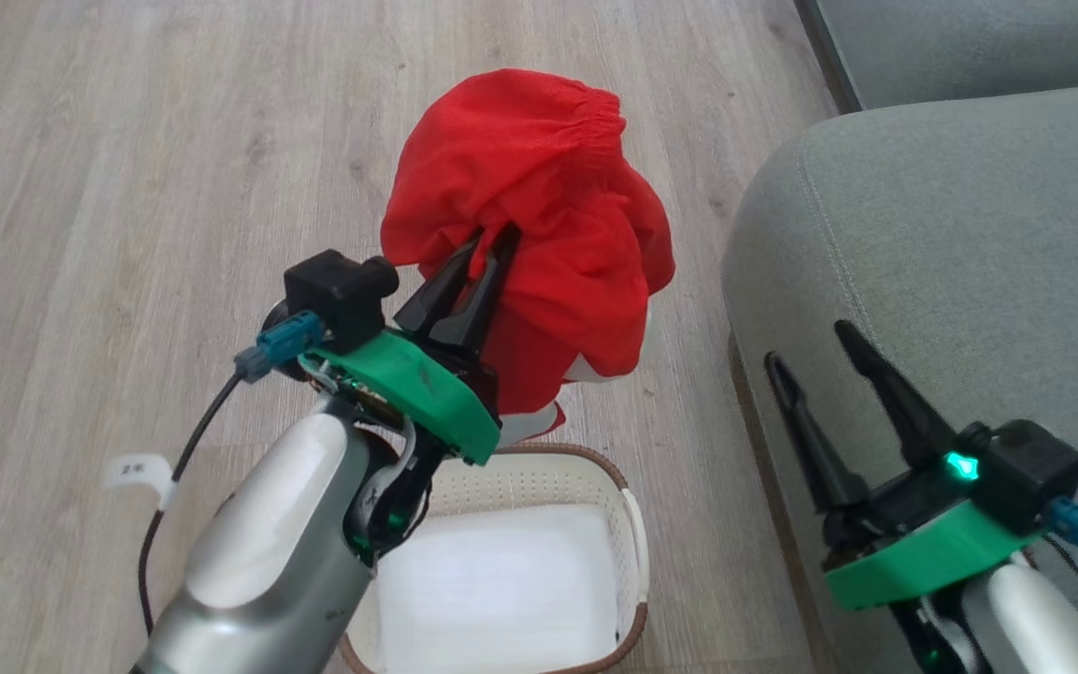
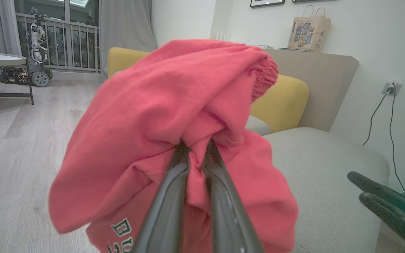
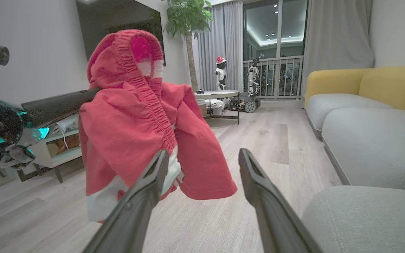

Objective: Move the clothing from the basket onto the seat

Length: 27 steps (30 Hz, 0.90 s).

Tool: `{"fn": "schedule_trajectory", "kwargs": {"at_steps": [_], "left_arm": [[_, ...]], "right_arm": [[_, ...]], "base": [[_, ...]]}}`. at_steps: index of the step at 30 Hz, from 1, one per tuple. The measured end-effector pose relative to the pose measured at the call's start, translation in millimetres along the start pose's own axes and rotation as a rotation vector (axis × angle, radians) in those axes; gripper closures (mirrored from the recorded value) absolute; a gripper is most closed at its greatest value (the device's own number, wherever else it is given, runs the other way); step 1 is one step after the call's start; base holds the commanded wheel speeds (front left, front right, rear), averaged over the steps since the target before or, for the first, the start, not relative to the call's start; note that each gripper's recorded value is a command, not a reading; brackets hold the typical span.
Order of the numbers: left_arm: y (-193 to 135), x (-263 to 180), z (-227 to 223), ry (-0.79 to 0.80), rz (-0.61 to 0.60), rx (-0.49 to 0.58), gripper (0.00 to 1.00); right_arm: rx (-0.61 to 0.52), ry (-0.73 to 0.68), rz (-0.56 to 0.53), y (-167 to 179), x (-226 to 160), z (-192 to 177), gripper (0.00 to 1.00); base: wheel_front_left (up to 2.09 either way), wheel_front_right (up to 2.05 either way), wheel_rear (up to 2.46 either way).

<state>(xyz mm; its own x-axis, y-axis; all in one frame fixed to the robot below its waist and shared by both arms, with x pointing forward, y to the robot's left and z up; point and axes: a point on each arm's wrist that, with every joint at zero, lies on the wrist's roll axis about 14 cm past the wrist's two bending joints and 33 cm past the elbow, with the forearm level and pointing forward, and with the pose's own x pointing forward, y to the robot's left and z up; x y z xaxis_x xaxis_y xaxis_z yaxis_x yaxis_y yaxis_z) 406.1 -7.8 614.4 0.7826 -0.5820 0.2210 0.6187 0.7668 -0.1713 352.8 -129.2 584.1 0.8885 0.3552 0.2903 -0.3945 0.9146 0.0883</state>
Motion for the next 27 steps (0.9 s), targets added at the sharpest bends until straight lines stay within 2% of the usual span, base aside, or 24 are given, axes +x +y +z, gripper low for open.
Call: {"fn": "schedule_trajectory", "kwargs": {"at_steps": [9,17,23,27], "left_arm": [[-8.0,-1.4,-9.6,0.029,-0.018,-0.023,1.0],[-13.2,-5.0,-16.4,0.053,-0.027,-0.029,1.0],[-20.0,-8.5,-18.9,0.062,-0.04,-0.045,1.0],[-22.8,-10.2,-21.3,0.071,-0.044,-0.057,1.0]], "right_arm": [[0.041,0.09,0.106,26.1,1.6,-25.8,0.0],[0.009,0.16,0.221,45.2,20.5,-45.8,0.0],[-0.017,0.202,0.339,72.7,31.2,-58.4,0.0],[-0.045,0.234,0.356,73.7,37.5,-68.7,0.0]], "base": [[0.0,0.0,0.0],[0.0,0.0,0.0],[0.0,0.0,0.0],[0.0,0.0,0.0]]}}
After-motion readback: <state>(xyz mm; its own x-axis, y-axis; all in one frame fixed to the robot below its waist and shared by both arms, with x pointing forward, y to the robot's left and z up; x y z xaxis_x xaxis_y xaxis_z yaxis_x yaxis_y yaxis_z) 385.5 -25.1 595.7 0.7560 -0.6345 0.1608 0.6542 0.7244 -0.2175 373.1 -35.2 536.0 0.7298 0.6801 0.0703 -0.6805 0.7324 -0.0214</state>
